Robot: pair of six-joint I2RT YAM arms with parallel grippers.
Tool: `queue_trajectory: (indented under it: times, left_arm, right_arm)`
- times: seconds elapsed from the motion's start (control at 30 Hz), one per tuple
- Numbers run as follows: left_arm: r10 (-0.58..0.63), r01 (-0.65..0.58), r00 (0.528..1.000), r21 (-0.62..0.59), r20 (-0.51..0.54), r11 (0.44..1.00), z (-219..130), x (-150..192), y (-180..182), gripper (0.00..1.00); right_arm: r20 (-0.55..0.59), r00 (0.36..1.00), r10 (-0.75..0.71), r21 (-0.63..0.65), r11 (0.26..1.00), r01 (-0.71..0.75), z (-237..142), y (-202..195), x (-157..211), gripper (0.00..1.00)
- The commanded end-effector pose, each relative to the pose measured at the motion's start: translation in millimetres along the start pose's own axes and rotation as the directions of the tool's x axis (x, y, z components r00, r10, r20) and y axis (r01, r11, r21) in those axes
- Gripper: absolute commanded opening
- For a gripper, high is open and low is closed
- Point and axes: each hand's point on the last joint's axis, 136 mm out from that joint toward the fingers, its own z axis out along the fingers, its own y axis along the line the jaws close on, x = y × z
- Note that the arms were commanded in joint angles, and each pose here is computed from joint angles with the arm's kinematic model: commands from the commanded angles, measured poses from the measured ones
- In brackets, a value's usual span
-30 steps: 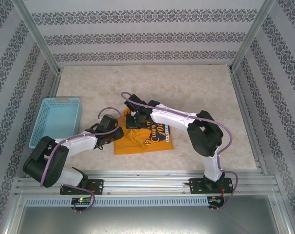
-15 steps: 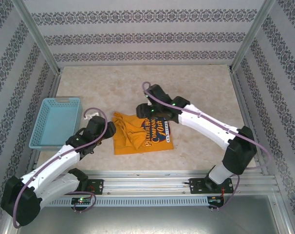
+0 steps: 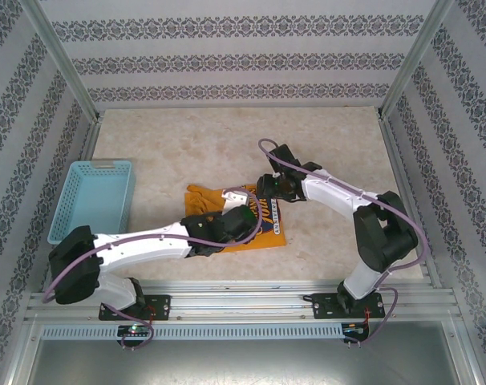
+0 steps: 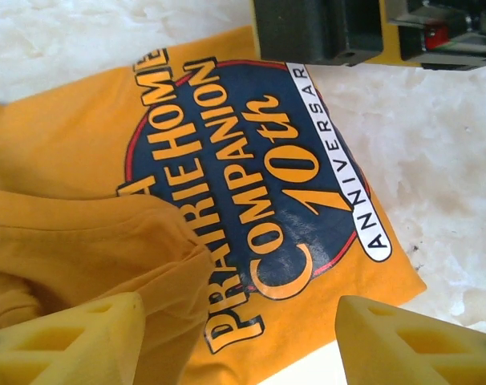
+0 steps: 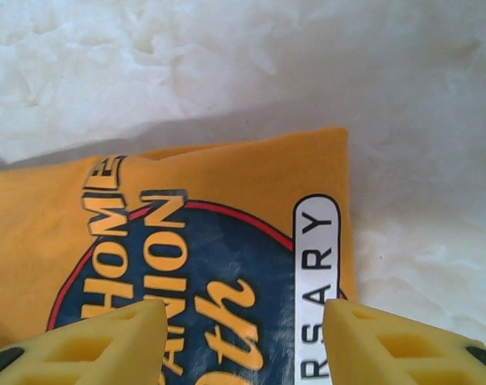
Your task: Fold the inside-out t-shirt
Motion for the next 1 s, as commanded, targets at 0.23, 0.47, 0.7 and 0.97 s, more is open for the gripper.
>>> queue_trajectory:
  times: [0.23,0.47,0.7,0.97]
  left_arm:
    - [-0.162,0.138,0.985,-0.308,-0.054,0.941,25,32,84,0.52]
    - [-0.293,0.259,0.956,-0.515,0.016,0.817,-30,78,174,0.37]
    - [-0.256,0.299,0.954,-0.462,0.154,0.835,-67,59,199,0.37]
    - [-0.235,0.261,0.960,-0.189,0.149,0.947,-39,-2,118,0.49]
  right_arm:
    - [-0.048,0.998,0.051,0.027,0.998,-0.049,44,-20,13,0.49]
    - [-0.049,0.996,0.074,0.151,0.986,-0.066,45,-49,20,0.44]
    - [0.024,1.000,-0.003,0.091,0.996,0.001,13,-29,4,0.50]
    - [0.065,0.994,-0.091,0.045,0.995,0.088,6,9,-20,0.54]
